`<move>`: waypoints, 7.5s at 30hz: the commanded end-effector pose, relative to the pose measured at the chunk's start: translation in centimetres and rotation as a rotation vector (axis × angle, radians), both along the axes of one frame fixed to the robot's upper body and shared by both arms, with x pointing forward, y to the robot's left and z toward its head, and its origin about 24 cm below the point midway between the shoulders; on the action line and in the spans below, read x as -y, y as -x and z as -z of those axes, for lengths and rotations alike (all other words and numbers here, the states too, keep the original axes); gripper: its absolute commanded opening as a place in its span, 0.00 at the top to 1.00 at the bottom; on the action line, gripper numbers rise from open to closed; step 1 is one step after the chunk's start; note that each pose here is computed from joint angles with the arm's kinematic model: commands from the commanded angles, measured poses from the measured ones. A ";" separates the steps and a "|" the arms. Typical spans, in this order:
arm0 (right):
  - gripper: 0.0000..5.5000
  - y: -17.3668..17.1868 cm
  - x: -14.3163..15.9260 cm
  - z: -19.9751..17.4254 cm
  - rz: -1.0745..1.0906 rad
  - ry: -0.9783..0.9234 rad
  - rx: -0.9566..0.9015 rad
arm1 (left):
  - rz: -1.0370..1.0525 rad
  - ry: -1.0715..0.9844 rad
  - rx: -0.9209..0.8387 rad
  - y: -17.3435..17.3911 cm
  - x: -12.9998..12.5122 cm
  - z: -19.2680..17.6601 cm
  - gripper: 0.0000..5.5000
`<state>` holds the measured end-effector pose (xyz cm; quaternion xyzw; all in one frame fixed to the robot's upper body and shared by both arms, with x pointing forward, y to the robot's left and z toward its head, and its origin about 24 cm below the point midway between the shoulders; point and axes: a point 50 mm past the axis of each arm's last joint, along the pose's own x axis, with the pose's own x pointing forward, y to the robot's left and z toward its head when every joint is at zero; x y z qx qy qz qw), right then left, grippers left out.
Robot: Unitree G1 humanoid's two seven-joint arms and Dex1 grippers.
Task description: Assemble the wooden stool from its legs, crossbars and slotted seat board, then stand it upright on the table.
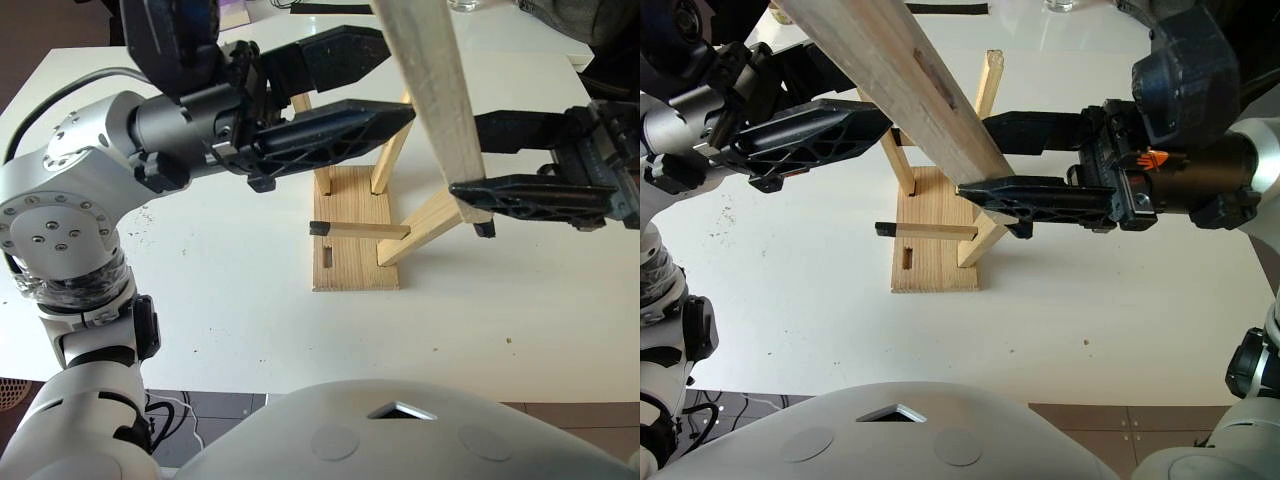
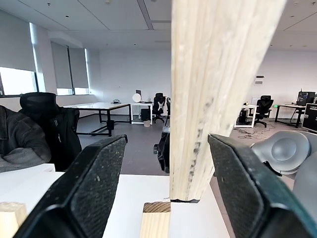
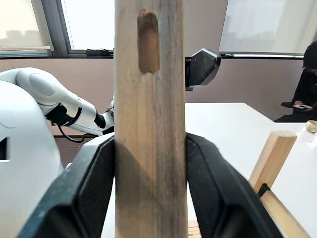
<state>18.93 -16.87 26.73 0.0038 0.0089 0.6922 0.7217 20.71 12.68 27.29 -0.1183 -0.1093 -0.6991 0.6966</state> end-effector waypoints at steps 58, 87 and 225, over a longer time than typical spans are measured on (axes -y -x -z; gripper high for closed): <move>0.43 -2.3 4.9 -1.2 0.241 0.046 0.058 | -0.085 0.130 0.190 1.2 -6.2 -5.7 0.63; 0.43 0.4 9.4 6.0 0.607 0.143 0.029 | -0.215 -0.427 0.175 -0.8 -7.7 10.1 0.63; 0.56 -4.7 -7.3 18.3 0.945 0.091 -0.105 | -0.256 -0.791 0.080 -6.0 -0.5 13.8 0.63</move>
